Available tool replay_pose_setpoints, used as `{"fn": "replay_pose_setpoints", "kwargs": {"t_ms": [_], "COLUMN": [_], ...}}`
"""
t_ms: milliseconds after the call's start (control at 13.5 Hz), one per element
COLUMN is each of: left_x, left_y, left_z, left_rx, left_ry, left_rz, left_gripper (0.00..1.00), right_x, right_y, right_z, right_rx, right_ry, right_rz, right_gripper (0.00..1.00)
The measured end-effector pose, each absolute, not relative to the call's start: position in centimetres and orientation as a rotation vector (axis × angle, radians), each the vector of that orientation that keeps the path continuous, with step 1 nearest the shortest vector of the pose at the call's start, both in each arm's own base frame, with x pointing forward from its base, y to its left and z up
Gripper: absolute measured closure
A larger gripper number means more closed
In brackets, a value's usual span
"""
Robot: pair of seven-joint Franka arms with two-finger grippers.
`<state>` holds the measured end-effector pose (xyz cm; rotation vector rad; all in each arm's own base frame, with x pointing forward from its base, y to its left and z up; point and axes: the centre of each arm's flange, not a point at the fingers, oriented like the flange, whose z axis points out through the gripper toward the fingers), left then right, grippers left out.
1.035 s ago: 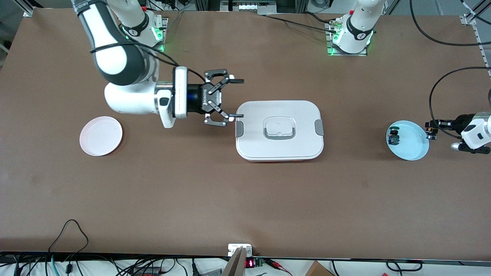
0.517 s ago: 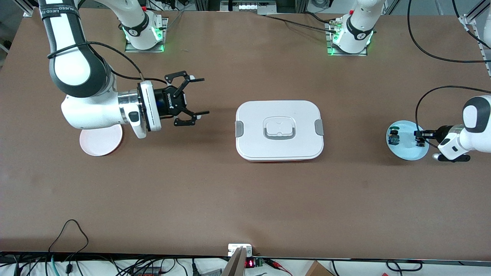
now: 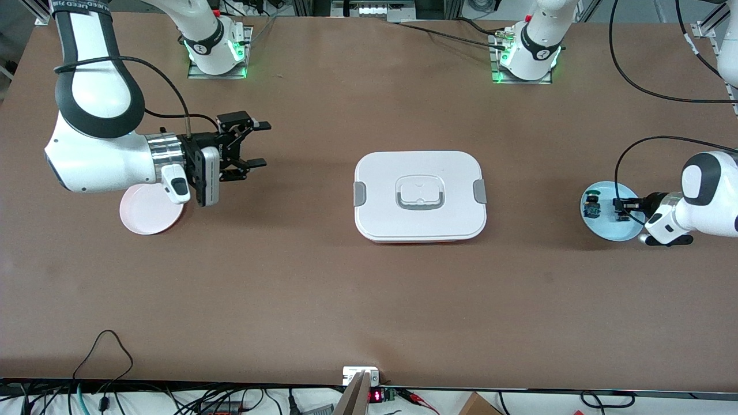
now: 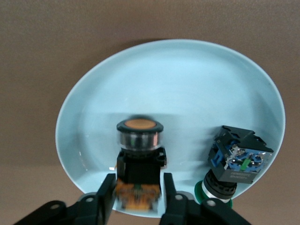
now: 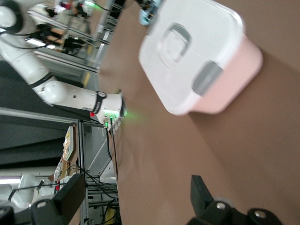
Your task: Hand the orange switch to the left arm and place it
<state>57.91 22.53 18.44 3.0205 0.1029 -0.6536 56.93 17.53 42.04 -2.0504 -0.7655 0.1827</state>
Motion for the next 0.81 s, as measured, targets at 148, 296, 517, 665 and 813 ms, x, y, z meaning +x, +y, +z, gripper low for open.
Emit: {"fn": "replay_pose_setpoints", "kwargs": {"t_ms": [148, 296, 517, 665, 813], "left_x": [59.1, 60.5, 62.8, 64.4, 65.2], "left_y": [23.1, 23.6, 23.7, 22.3, 19.9], "left_z": [19.8, 21.9, 27.6, 33.2, 38.8], "left_rx": [3.040, 3.065, 3.104, 3.124, 3.135], "left_ry": [0.117, 0.127, 0.133, 0.104, 0.057], "left_rz": [-0.602, -0.538, -0.435, -0.372, -0.338], "left_gripper": [0.26, 0.06, 0.00, 0.00, 0.00], "right_x": [57.0, 56.9, 56.8, 56.3, 55.9], "right_y": [14.6, 12.0, 8.2, 6.8, 6.6], "right_z": [43.1, 44.6, 46.7, 47.7, 48.9], "right_rx": [-2.240, -2.435, -2.725, -2.888, -3.007], "right_ry": [-0.645, -0.559, -0.443, -0.147, 0.090], "right_rz": [0.328, 0.436, 0.530, 0.648, 0.732], "right_gripper": [0.00, 0.00, 0.00, 0.00, 0.00]}}
